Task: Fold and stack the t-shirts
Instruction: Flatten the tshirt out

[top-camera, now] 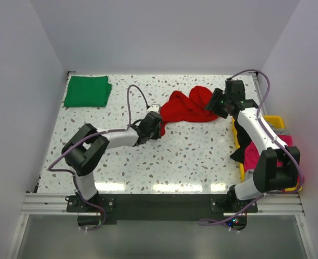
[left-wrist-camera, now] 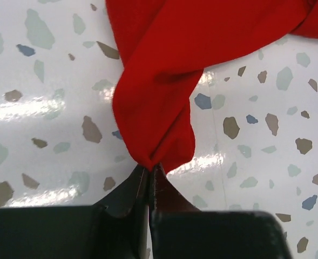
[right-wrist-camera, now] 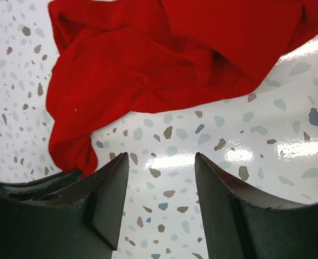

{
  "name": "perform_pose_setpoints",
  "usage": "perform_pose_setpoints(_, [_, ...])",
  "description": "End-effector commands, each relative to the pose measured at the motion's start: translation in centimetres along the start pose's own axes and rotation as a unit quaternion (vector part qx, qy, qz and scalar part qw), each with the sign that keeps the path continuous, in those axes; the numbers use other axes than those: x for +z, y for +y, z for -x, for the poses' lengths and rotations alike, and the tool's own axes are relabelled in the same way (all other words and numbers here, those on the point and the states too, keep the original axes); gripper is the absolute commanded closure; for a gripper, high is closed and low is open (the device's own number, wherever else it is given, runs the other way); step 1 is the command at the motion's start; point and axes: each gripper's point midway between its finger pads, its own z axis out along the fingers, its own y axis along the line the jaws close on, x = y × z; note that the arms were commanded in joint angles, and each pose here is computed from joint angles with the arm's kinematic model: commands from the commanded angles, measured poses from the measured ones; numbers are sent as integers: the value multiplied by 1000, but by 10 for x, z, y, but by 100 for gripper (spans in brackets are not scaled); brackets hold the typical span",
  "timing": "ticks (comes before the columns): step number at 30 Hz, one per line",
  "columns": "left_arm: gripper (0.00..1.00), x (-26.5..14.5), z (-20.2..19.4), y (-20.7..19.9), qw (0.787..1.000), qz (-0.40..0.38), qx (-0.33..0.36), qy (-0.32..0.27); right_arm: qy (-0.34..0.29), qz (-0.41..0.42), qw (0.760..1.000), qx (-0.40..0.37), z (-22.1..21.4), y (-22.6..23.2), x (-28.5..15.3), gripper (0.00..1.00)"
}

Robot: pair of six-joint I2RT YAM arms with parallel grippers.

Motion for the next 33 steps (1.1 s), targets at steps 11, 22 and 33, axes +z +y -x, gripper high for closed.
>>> perform_pose_setpoints(11, [100, -130, 39, 119, 977, 95, -164, -101, -7, -73, 990, -120, -17, 31, 52, 44])
perform_pose_setpoints(22, [100, -153, 25, 139, 974, 107, -168, -104, -5, -51, 980, -191, -66, 93, 51, 44])
perform_pose_setpoints(33, [100, -149, 21, 136, 976, 97, -169, -98, 8, -77, 972, -222, -106, 104, 74, 45])
